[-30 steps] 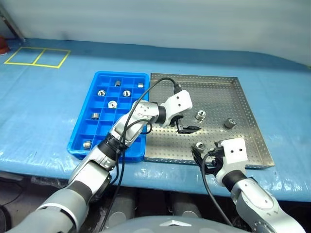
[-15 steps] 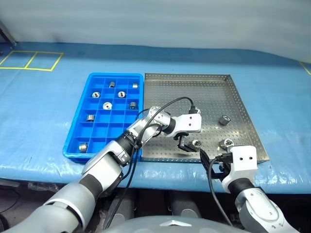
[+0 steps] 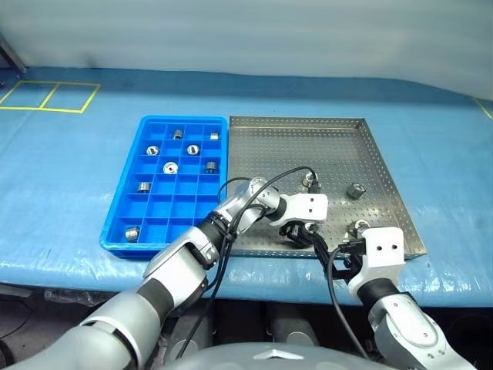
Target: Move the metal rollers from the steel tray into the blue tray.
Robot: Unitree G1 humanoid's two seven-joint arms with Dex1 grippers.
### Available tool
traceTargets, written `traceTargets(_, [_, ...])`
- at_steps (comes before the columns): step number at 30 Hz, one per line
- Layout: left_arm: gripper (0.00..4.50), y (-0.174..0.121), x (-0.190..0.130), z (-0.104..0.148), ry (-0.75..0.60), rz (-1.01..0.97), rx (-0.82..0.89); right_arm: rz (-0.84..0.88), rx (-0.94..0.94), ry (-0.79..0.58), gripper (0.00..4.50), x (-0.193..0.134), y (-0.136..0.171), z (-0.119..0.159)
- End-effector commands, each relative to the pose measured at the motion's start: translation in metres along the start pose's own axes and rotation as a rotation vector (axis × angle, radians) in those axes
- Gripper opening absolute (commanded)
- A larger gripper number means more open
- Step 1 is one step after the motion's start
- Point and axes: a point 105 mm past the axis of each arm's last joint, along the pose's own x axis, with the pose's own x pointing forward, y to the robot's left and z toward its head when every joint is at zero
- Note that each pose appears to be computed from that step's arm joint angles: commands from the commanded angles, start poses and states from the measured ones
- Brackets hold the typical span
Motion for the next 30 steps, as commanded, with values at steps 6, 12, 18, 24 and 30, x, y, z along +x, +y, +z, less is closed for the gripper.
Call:
traceTargets(6, [1.67, 0.016, -0.03, 0.024, -0.134, 0.072, -0.048, 0.045, -0.022, -0.064, 4.5, 0.002, 0.007, 0.019])
traceTargets(12, [1.67, 0.057, -0.098, 0.052, -0.419, 0.439, -0.244, 0.172, -0.051, -0.087, 4.5, 0.017, 0.031, 0.031])
traceTargets(18, [1.67, 0.071, -0.164, 0.036, -0.487, 0.89, -0.322, 0.297, -0.084, -0.111, 4.5, 0.035, 0.054, 0.043])
traceTargets(24, [1.67, 0.064, -0.203, -0.006, -0.482, 1.244, -0.53, 0.403, -0.11, -0.117, 4.5, 0.048, 0.073, 0.049])
traceTargets(30, [1.67, 0.043, -0.216, -0.045, -0.378, 1.42, -0.684, 0.455, -0.119, -0.103, 4.5, 0.051, 0.082, 0.046])
